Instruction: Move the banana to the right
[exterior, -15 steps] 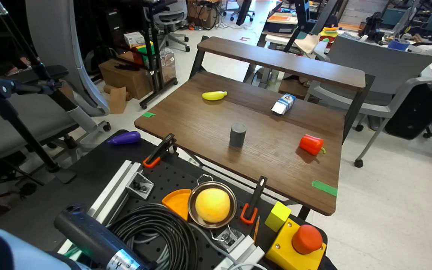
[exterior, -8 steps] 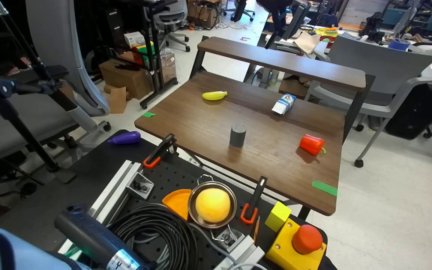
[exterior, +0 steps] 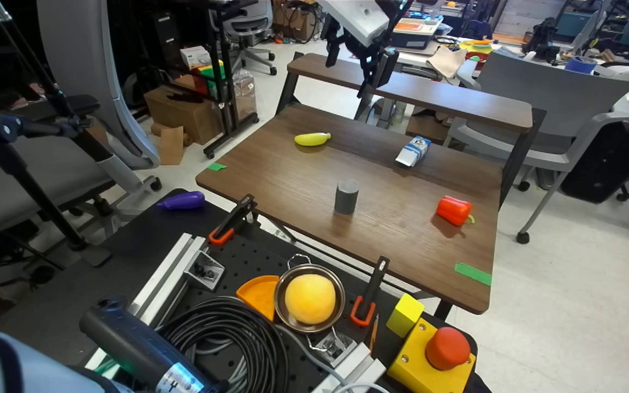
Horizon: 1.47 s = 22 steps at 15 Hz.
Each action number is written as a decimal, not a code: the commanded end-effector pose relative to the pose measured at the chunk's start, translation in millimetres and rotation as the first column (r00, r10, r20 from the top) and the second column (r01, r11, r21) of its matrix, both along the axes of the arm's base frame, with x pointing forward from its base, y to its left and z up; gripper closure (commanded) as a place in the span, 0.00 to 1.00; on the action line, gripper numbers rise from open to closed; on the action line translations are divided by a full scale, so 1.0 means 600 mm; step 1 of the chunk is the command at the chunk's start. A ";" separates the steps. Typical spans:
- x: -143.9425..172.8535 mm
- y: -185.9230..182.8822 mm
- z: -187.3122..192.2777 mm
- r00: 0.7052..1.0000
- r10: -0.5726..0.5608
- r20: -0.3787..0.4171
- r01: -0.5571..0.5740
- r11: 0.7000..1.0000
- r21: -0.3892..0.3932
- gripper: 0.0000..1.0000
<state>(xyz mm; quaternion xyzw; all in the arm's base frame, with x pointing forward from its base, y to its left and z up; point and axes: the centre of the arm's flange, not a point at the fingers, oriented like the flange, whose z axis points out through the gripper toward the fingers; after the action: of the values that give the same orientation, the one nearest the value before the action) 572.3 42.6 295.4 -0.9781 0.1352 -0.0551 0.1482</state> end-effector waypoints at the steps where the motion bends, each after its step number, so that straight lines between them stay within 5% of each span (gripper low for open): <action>1: 0.056 0.060 -0.057 0.999 -0.046 -0.021 0.045 0.998 -0.043 0.00; 11: 0.112 0.142 -0.210 0.994 -0.097 -0.056 0.092 0.992 -0.089 0.00; 22: 0.151 0.208 -0.311 0.989 -0.145 -0.027 0.142 0.986 -0.092 0.00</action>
<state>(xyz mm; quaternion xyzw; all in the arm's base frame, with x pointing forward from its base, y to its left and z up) 646.8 152.6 123.1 -0.9736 0.1969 -0.0456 0.1057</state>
